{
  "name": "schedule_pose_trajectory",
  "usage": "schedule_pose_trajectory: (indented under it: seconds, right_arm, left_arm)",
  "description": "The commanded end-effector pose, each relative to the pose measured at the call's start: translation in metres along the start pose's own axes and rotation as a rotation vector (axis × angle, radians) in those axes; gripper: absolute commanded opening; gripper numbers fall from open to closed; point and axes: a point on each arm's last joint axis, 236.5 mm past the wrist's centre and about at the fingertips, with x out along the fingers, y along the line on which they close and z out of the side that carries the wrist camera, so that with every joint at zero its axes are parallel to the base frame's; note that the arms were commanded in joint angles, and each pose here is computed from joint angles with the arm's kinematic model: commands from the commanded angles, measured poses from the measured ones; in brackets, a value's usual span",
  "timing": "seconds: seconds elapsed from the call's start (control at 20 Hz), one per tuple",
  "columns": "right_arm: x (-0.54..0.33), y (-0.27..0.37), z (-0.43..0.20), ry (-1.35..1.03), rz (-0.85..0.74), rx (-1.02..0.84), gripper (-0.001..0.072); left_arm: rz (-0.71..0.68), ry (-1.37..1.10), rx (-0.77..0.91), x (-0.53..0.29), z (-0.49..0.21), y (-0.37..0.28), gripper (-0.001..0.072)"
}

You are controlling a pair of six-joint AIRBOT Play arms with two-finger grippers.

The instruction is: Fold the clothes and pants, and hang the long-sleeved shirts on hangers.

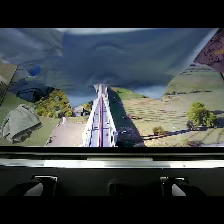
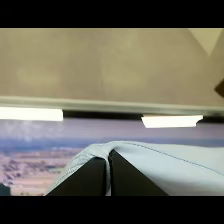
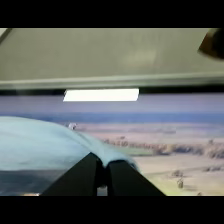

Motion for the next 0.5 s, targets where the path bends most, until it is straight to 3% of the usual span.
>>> schedule_pose_trajectory:
  seconds: [0.0, 0.25, 0.45]
  right_arm:
    - [-0.119, 0.023, 0.053, -0.206, -0.116, -0.092, 0.0036]
    - [-0.201, 0.035, 0.056, -0.308, -0.194, -0.069, 0.0037]
    - [-0.165, 0.018, 0.037, -0.209, -0.2, 0.014, 0.0037]
  left_arm:
    - [0.097, -0.18, 0.002, -0.124, 0.046, -0.008, 0.0013]
    - [0.207, -0.249, -0.012, -0.205, 0.045, 0.001, 0.0013]
    - [0.222, -0.12, -0.016, -0.168, 0.022, 0.013, 0.0013]
